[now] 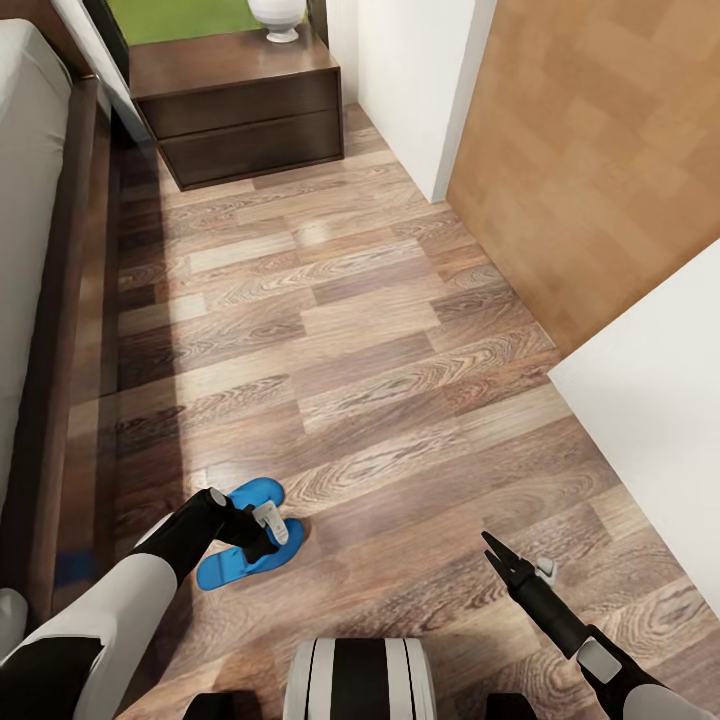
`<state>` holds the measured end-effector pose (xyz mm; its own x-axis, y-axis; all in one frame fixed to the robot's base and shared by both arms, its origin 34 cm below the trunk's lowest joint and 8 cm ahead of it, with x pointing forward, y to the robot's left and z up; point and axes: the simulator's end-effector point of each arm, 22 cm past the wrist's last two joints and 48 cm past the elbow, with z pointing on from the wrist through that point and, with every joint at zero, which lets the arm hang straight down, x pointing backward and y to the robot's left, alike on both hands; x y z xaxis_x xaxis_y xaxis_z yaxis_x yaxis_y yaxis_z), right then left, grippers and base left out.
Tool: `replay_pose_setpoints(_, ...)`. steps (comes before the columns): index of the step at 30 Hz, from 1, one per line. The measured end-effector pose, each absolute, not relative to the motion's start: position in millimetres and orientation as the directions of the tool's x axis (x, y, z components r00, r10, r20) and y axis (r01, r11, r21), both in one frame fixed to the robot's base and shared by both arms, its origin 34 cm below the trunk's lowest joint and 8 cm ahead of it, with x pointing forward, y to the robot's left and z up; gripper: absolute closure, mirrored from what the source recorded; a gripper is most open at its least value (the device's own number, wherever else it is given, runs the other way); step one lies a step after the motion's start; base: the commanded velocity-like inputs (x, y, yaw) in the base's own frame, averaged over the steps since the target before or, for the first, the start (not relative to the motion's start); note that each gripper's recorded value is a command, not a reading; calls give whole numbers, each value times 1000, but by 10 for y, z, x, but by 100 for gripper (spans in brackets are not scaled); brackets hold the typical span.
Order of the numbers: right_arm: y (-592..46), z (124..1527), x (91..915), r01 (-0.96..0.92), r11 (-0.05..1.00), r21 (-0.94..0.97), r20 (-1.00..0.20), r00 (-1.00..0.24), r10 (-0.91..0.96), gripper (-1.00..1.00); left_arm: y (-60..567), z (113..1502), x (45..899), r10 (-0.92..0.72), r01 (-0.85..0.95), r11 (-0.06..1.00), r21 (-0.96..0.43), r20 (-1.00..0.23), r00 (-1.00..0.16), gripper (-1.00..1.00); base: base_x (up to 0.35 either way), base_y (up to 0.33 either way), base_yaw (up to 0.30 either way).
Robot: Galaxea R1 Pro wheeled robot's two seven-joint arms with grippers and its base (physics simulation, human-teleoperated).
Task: In the bedroom, move the book from the bed onto either nightstand, and place the two sandals side by side next to the bed.
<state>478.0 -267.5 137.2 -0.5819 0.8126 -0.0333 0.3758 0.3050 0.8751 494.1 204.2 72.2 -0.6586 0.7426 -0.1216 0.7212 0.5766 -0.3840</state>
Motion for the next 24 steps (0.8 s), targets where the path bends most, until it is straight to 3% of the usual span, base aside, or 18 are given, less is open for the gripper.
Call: replay_pose_setpoints(24,-2657,1372,4780,376,302,876,-31,-582,813,-100,2043,721,4940,743,721,577,-383,-120,-659,100,30,31,0)
